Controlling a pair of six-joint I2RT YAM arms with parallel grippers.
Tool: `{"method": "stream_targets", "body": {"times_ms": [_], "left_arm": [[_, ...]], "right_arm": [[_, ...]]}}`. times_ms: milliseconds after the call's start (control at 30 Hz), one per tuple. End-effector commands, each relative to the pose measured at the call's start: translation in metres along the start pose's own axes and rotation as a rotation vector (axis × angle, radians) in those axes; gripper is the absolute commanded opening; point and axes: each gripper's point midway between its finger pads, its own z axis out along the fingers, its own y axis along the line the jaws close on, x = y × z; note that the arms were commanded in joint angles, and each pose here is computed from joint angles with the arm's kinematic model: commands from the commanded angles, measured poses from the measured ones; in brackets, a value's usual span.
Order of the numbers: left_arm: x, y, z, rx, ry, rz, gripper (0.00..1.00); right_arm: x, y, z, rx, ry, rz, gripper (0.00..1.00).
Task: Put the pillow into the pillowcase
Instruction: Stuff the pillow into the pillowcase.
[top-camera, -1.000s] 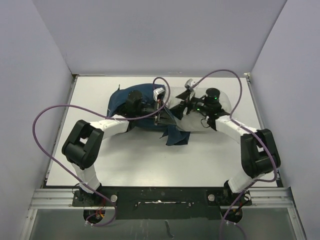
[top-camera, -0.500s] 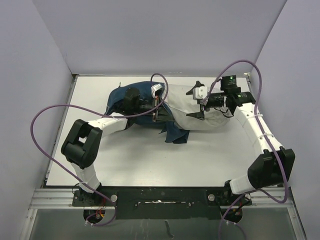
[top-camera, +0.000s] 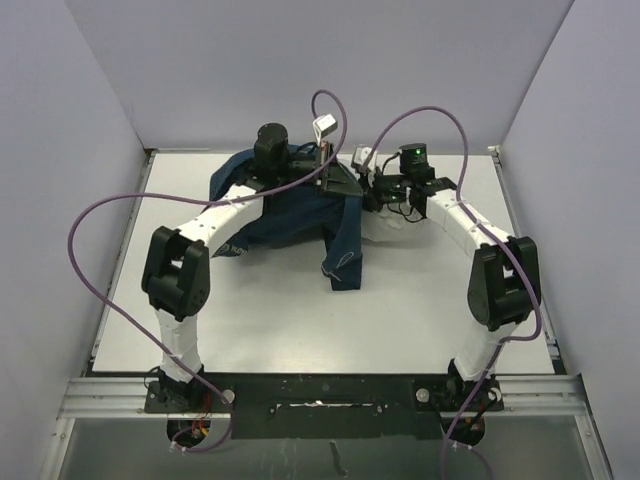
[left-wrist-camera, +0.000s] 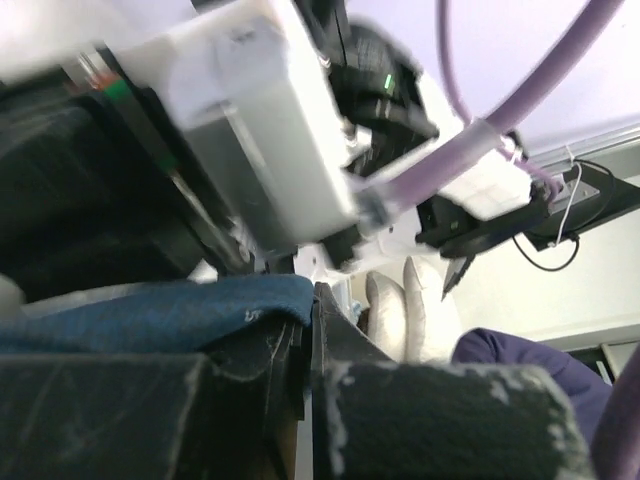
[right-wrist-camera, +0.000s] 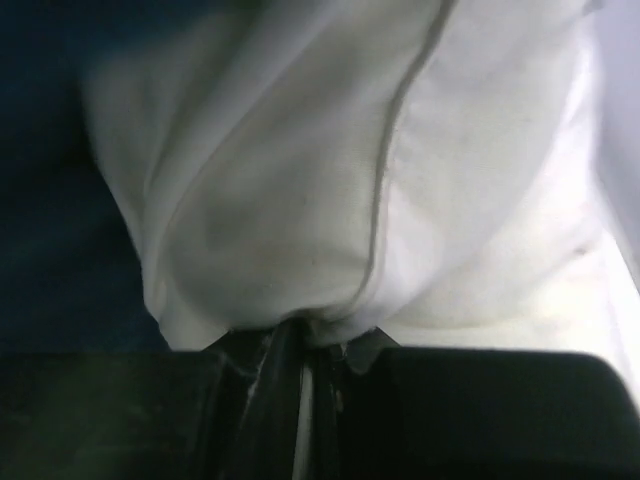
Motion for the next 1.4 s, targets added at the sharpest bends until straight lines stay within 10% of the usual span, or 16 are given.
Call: {"method": "stream_targets", "body": {"times_ms": [0, 133, 333, 600, 867, 1000, 1133, 1367], "left_arm": [[-0.038, -0.064, 0.02, 0.118, 0.05, 0.206, 0.0], [-0.058, -0.122, 0.046, 0.225, 0.094, 0.337, 0.0], [-0.058, -0.119, 0.07, 0.271, 0.105, 0.291, 0.0], [-0.005, -0.044, 0.107, 0.157, 0.274, 0.008, 0.0], [0.034, 0.008, 0.043, -0.33, 0.173, -0.061, 0.0], [0.043, -0.018, 0.023, -0.44, 0.187, -0.024, 0.0], [0.035, -0.061, 0.019, -0.428, 0.154, 0.082, 0.0], [0.054, -0.031, 0.025, -0.398, 0.227, 0.019, 0.0]], "right_arm": [[-0.205, -0.002, -0.054, -0.044, -0.553, 0.038, 0.0], [-0.287, 0.009, -0.127, -0.05, -0.8, 0.104, 0.0], [-0.293, 0.042, -0.176, 0.082, -0.841, 0.086, 0.0], [-0.187, 0.037, -0.132, 0.359, -0.628, 0.307, 0.0], [-0.172, 0.097, -0.095, 0.249, -0.568, 0.372, 0.0], [-0.219, 0.124, -0.088, 0.181, -0.657, 0.239, 0.0], [-0.236, 0.056, -0.113, 0.424, -0.741, 0.173, 0.0], [-0.154, 0.045, -0.029, 0.521, -0.583, 0.336, 0.0]]}}
